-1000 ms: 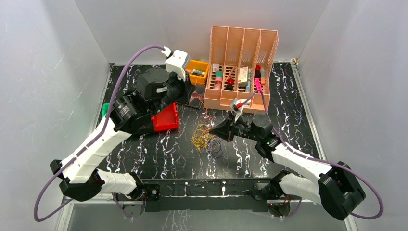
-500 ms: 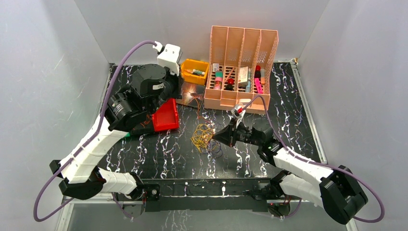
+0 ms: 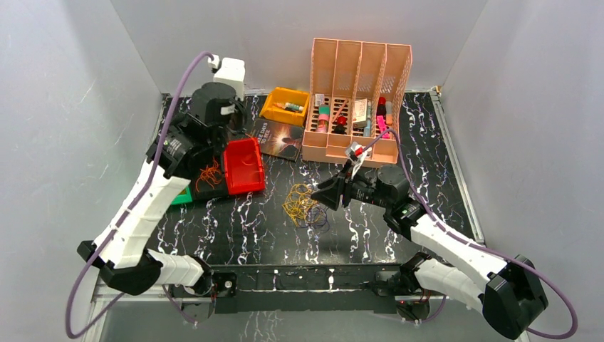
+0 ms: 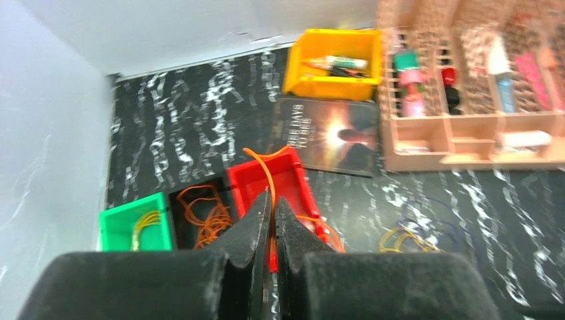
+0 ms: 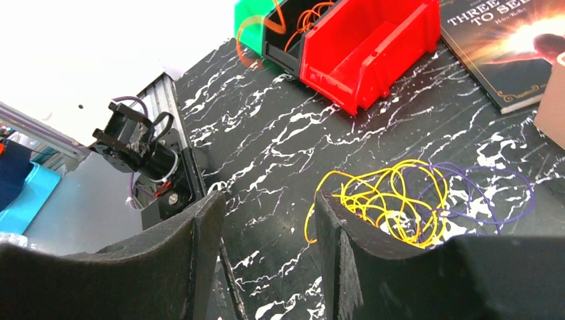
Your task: Untangle the cables
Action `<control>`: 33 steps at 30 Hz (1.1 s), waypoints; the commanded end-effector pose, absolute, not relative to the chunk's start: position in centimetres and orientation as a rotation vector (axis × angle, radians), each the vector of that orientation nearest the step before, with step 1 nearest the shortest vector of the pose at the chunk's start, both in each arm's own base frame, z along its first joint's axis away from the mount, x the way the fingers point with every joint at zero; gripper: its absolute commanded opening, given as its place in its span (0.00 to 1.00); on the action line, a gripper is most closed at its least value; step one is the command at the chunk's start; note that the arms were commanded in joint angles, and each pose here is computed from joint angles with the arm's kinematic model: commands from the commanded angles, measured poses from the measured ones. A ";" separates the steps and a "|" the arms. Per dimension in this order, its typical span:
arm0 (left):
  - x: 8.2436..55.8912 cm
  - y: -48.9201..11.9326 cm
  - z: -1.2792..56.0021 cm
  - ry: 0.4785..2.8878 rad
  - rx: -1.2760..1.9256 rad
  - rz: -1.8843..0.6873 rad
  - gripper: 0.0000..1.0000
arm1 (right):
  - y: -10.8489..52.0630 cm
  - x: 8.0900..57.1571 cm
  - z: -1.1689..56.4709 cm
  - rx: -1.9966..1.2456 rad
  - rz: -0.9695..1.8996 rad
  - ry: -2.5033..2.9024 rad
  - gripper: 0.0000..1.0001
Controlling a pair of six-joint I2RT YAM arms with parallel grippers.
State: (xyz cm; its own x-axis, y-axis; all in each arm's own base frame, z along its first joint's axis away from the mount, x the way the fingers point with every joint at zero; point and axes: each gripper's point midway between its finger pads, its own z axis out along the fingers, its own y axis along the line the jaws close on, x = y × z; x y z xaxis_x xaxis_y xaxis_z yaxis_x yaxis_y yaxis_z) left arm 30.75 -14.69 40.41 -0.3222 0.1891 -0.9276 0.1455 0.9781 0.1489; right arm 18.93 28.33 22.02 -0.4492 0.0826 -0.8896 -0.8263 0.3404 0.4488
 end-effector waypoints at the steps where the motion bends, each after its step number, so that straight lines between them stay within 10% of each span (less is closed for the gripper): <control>1: 32.5 -10.4 41.1 1.910 0.156 0.126 0.00 | 28.1 19.4 23.6 -0.663 1.215 1.655 0.61; 33: 38.5 0.8 30.3 2.150 -0.070 0.208 0.00 | 28.2 18.5 23.0 -0.718 1.239 1.654 0.65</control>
